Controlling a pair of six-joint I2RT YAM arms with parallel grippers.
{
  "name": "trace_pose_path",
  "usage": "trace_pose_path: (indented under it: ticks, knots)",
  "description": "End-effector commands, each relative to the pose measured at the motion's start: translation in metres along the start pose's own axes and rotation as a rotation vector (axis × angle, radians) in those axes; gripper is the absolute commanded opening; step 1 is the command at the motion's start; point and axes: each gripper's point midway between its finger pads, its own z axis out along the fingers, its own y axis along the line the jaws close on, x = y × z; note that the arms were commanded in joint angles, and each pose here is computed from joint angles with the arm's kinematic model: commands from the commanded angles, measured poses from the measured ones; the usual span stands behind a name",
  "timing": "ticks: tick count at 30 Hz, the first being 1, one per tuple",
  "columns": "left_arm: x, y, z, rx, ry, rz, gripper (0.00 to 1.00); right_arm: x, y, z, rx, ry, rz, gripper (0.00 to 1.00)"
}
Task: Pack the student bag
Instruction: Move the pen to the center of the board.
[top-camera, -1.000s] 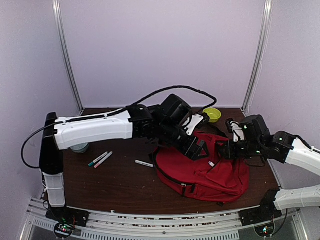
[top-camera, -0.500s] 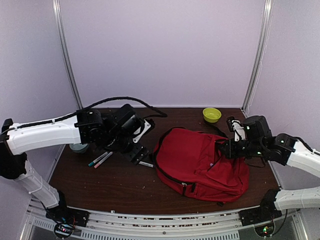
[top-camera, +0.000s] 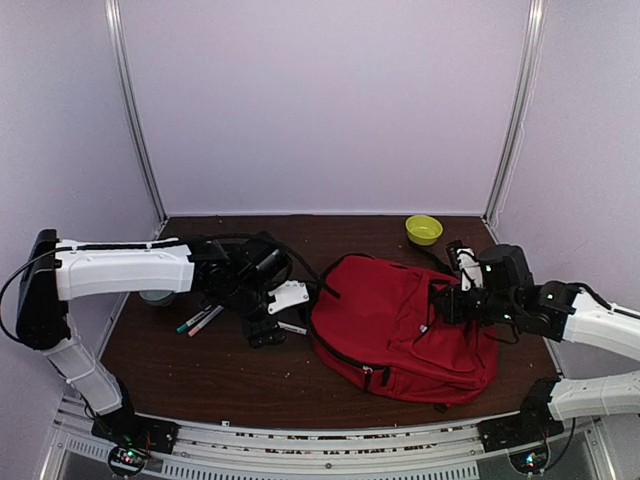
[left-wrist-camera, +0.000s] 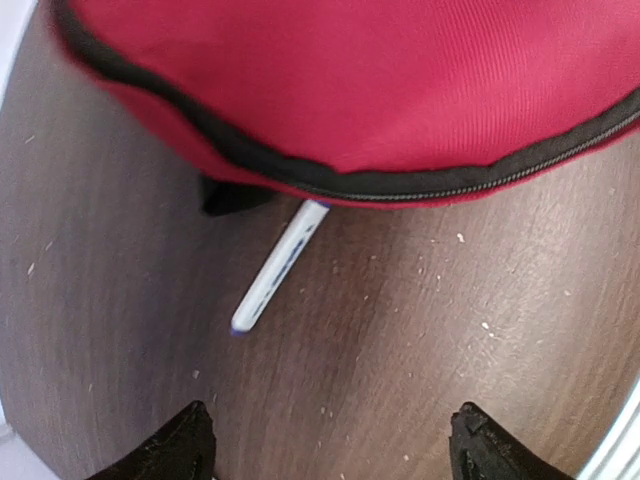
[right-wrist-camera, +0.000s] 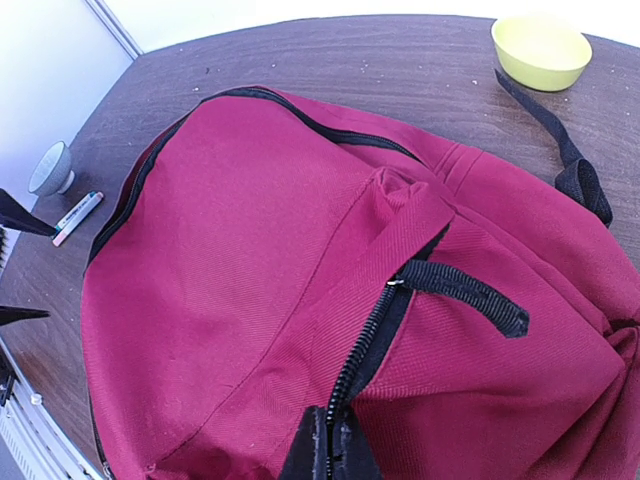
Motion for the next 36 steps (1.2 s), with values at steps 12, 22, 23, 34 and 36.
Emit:
trace_pose_path:
  ticks: [12,22,23,34,36]
  knots:
    - [-0.016,0.013,0.087,0.269,-0.074,0.2,0.76,0.002,-0.002,-0.014,-0.03,-0.072,0.023,0.0]
    - [0.01,0.013,0.114,0.284,0.061,0.133,0.57,0.001,-0.002,-0.021,-0.034,-0.075,0.023,0.0]
    - [0.013,0.013,0.114,0.279,0.078,0.115,0.55,0.0,-0.001,-0.022,-0.036,-0.074,0.025,0.0]
    - [0.048,-0.007,0.106,0.184,0.136,-0.115,0.08,-0.005,0.004,-0.026,-0.055,-0.076,0.028,0.0]
    - [0.041,-0.011,0.098,0.154,0.124,-0.12,0.01,-0.006,0.005,-0.027,-0.057,-0.074,0.03,0.0]
